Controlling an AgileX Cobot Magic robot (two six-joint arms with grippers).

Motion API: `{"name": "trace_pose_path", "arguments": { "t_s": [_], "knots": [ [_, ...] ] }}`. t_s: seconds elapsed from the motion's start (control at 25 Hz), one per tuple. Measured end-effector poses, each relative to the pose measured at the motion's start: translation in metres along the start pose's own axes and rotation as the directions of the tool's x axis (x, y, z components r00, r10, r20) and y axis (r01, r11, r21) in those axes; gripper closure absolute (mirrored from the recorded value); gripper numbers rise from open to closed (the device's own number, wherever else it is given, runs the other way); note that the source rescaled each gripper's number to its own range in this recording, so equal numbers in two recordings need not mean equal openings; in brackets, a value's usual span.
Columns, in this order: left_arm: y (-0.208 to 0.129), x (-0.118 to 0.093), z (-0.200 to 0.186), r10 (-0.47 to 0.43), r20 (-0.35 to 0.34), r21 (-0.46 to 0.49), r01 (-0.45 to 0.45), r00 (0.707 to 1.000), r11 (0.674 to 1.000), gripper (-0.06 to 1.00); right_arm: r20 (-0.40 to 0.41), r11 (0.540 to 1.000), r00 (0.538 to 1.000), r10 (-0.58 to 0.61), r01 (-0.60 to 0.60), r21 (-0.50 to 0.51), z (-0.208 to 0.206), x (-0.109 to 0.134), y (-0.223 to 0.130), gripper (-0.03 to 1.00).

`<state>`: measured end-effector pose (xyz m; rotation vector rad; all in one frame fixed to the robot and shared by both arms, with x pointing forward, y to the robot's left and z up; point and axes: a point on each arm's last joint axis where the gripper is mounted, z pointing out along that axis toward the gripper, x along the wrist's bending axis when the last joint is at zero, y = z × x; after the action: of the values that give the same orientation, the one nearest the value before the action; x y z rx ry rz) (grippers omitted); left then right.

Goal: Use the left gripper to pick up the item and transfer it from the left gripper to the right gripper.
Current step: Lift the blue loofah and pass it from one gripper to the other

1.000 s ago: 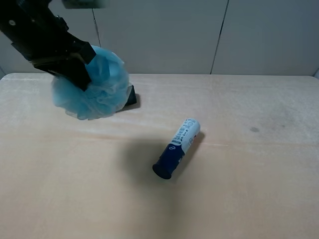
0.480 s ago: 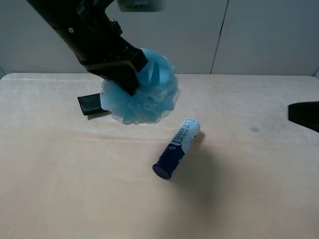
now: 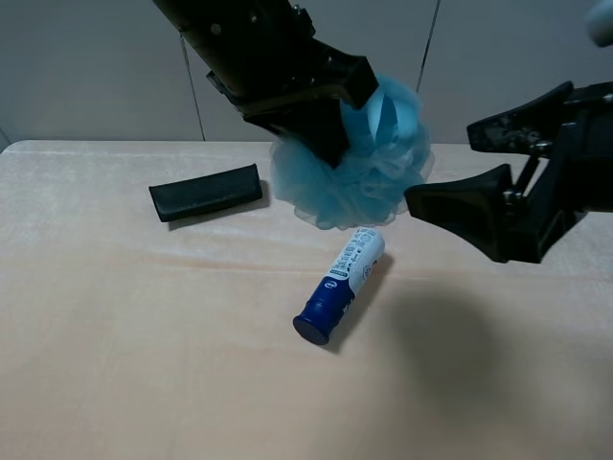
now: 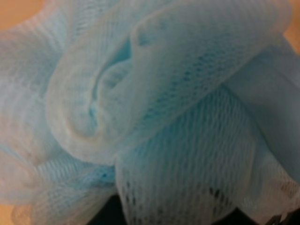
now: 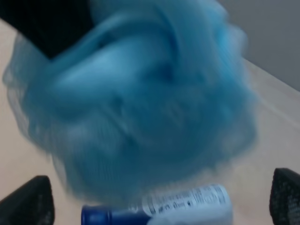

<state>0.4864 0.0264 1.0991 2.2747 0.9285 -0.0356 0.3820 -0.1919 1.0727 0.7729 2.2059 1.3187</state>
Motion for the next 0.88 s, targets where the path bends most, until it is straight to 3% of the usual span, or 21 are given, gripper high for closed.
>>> {"name": "trace_pose_path", "arguments": {
  "t_s": [0.4,0.48,0.56,0.6,0.88],
  "knots": [
    [-0.001,-0.016,0.006,0.015,0.041,-0.004,-0.015,0.999,1.000,0.93,-0.002,0.997,0.997,-0.071,0.071,0.012,0.055,0.020,-0.002,-0.03],
    [-0.001,-0.016,0.006,0.015,0.041,-0.003,-0.015,0.999,1.000,0.93,0.007,0.997,0.997,-0.079,0.079,0.011,0.061,0.023,-0.003,0.09],
    [-0.001,-0.016,0.006,0.018,0.036,-0.001,-0.018,0.999,1.000,0.93,0.019,0.997,0.997,-0.081,0.080,0.011,0.065,0.022,-0.004,0.43],
    [-0.001,-0.015,0.006,0.017,0.033,-0.002,-0.017,0.999,1.000,0.93,0.019,0.997,0.997,-0.081,0.080,0.015,0.065,0.022,-0.004,0.50],
    [0.001,-0.015,0.002,0.019,0.029,-0.026,-0.019,0.999,0.999,0.94,0.031,0.997,0.996,-0.078,0.078,0.010,0.066,0.021,-0.004,0.51]
  ]
}}
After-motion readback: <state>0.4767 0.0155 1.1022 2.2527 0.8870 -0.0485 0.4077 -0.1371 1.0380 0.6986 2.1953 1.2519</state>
